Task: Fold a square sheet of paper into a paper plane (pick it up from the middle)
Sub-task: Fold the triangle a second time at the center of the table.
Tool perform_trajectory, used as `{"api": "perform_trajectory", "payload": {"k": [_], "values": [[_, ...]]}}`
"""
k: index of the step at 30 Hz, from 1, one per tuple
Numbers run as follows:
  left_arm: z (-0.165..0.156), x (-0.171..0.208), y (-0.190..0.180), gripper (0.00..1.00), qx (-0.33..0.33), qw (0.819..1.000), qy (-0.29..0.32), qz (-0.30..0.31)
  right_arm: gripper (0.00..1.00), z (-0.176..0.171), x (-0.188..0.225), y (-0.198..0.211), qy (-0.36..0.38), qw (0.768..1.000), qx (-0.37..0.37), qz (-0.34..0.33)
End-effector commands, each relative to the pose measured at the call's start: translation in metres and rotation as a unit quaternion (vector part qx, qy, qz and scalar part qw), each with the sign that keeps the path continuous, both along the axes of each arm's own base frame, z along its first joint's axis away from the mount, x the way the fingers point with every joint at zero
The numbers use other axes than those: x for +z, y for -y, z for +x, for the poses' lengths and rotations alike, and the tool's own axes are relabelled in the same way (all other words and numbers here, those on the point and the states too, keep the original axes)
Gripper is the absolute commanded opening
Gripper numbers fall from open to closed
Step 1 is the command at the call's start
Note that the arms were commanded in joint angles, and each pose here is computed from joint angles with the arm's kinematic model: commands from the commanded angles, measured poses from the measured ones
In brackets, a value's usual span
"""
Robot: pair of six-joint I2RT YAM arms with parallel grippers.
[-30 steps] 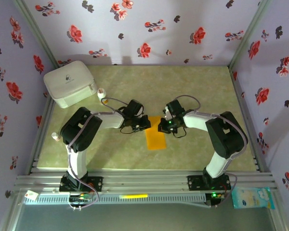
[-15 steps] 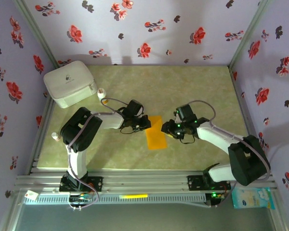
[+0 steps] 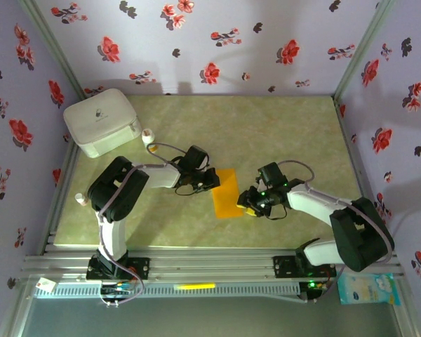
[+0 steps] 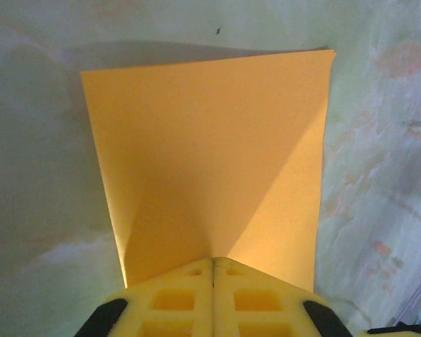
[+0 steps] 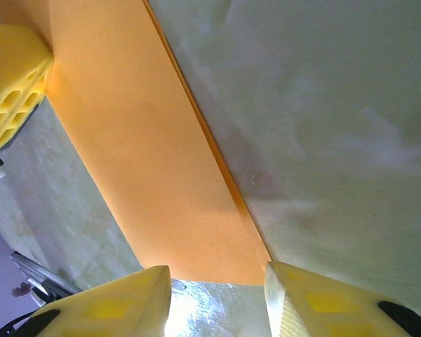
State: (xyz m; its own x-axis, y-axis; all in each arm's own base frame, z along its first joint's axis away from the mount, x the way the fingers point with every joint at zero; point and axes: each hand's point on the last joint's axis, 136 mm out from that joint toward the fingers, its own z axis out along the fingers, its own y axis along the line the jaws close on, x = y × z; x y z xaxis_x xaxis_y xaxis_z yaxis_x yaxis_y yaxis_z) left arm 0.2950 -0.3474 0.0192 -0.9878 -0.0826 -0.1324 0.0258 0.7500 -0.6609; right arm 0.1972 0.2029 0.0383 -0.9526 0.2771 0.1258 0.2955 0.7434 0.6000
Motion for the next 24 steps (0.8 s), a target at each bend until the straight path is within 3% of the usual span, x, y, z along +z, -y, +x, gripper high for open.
{"api": "perform_trajectory", "payload": {"k": [1,10,19,24], "values": [[-0.006,-0.009,-0.008,0.07,0.005,1.000,-0.014,0.019,0.40,-0.011,-0.008,0.001,-0.025,1.000,0.008,0.002],[-0.006,-0.012,-0.008,0.07,0.004,1.000,-0.017,0.018,0.39,-0.015,-0.017,-0.003,-0.039,0.999,0.020,0.008],[-0.007,-0.013,-0.006,0.07,-0.003,1.000,-0.020,0.018,0.34,-0.002,-0.004,-0.013,-0.011,0.999,0.017,0.037],[-0.007,-0.013,-0.004,0.07,-0.010,1.000,-0.019,0.015,0.37,0.006,-0.002,-0.010,0.008,1.000,0.008,0.028]]}}
